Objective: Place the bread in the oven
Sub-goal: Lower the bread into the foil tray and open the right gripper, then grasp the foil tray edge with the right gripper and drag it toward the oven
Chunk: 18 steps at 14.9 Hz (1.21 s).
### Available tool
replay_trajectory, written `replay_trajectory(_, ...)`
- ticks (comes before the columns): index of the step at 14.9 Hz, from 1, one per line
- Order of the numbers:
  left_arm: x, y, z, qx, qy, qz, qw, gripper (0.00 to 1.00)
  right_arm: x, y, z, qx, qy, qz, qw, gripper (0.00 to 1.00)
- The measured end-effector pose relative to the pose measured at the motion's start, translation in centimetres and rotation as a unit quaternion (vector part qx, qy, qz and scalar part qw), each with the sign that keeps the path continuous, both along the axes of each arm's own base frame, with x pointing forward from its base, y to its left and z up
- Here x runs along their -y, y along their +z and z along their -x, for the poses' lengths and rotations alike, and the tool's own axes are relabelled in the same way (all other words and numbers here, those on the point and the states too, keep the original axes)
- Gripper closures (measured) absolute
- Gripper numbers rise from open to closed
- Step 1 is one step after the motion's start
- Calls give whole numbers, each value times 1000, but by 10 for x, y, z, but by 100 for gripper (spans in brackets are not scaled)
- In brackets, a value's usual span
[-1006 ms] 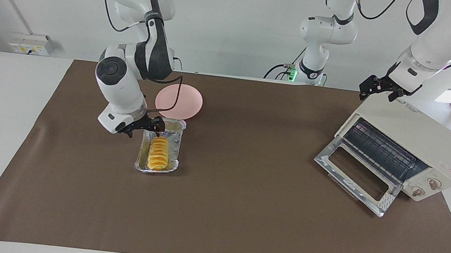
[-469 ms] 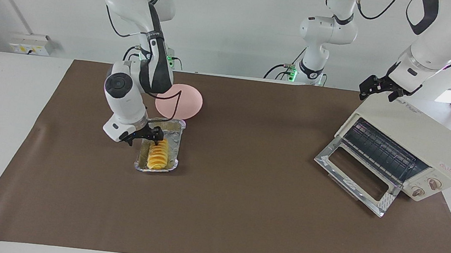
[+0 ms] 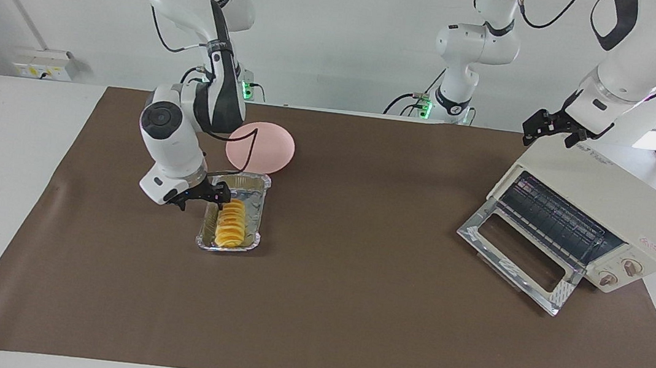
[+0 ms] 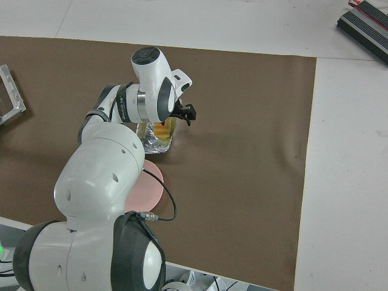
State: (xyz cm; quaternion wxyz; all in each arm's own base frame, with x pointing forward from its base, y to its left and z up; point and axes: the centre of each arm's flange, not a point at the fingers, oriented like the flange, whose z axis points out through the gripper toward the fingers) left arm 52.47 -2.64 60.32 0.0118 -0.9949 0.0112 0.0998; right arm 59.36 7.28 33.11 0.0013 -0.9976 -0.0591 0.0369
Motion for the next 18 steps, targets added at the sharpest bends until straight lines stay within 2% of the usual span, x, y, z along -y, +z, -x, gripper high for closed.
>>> replay_trajectory(2,0,0,0,0,0,0,1000,0,3,-2,0,3,-1,0,1000,5)
replay_trajectory(5,0,0,0,0,0,0,1000,0,0,-8,2,4,2,-1,1000,15)
replay_trajectory(7,0,0,0,0,0,0,1000,0,0,-11,3,8,1,-1,1000,37)
replay_trajectory(8,0,0,0,0,0,0,1000,0,0,-14,4,11,1,-2,1000,51)
replay_trajectory(13,0,0,0,0,0,0,1000,0,-3,-18,7,15,4,-3,1000,98)
replay_trajectory(18,0,0,0,0,0,0,1000,0,-9,-1,0,19,9,-4,1000,98)
